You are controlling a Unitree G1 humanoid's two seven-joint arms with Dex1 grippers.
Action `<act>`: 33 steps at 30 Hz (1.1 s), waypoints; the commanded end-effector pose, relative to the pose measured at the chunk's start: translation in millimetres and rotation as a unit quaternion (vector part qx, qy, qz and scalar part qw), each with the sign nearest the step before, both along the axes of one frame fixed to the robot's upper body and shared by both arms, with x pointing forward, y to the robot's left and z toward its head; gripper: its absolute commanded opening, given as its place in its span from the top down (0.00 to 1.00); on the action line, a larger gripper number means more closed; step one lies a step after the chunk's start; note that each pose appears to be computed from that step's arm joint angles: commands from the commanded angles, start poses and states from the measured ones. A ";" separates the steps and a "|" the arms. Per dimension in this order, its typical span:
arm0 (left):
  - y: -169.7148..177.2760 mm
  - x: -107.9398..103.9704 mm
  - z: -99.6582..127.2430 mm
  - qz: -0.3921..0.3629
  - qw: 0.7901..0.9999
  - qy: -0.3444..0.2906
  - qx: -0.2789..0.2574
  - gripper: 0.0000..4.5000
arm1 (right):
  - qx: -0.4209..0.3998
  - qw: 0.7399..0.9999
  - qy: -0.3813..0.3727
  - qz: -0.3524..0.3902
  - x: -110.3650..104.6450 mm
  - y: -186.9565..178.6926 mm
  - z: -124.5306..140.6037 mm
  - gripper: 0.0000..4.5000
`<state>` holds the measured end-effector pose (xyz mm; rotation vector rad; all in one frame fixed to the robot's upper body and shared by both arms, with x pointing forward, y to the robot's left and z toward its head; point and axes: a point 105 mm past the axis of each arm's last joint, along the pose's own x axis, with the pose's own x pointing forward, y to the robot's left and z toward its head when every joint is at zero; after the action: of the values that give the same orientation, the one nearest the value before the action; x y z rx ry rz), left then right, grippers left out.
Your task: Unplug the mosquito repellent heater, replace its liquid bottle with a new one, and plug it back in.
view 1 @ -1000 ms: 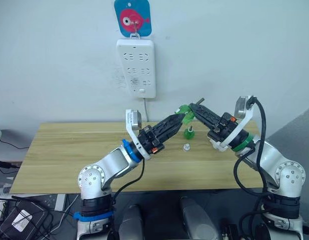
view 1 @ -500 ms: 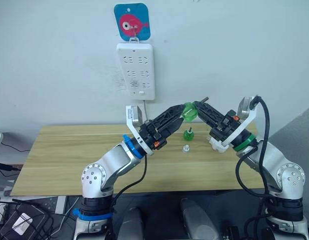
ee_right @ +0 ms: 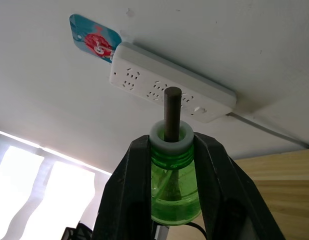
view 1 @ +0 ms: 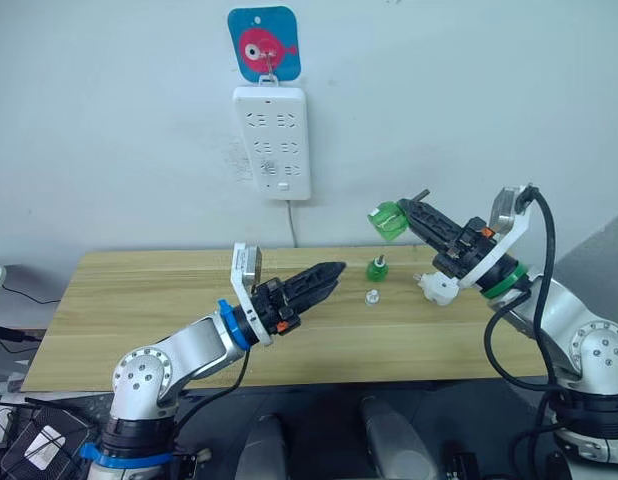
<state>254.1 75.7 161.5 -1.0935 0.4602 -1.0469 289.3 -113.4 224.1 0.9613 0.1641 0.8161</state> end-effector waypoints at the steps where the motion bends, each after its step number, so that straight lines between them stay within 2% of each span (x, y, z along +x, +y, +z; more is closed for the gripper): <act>1: -9.8 -4.7 21.5 -0.022 0.998 -0.048 -0.020 0.01 | -0.001 1.000 -0.021 0.001 -3.4 -7.2 9.6 0.82; 6: -24.4 0.6 37.2 -0.042 0.996 -0.061 -0.056 0.01 | 0.015 1.000 -0.007 0.010 -3.5 -9.3 10.2 0.82; 15: -39.7 14.3 25.9 -0.007 0.997 -0.022 -0.073 0.01 | 0.044 0.999 0.002 0.030 -12.0 2.0 11.4 0.82; 24: -46.0 11.9 43.5 -0.020 0.994 -0.050 -0.096 0.01 | 0.037 0.999 0.006 0.033 -15.9 5.2 8.4 0.82; 33: -50.4 20.9 44.8 -0.006 0.993 -0.052 -0.101 0.01 | 0.038 0.998 0.001 0.046 -20.6 11.1 9.0 0.82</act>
<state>274.9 25.9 196.6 -1.2028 0.3271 -1.1515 278.9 -107.8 222.8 1.0375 0.2080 0.8493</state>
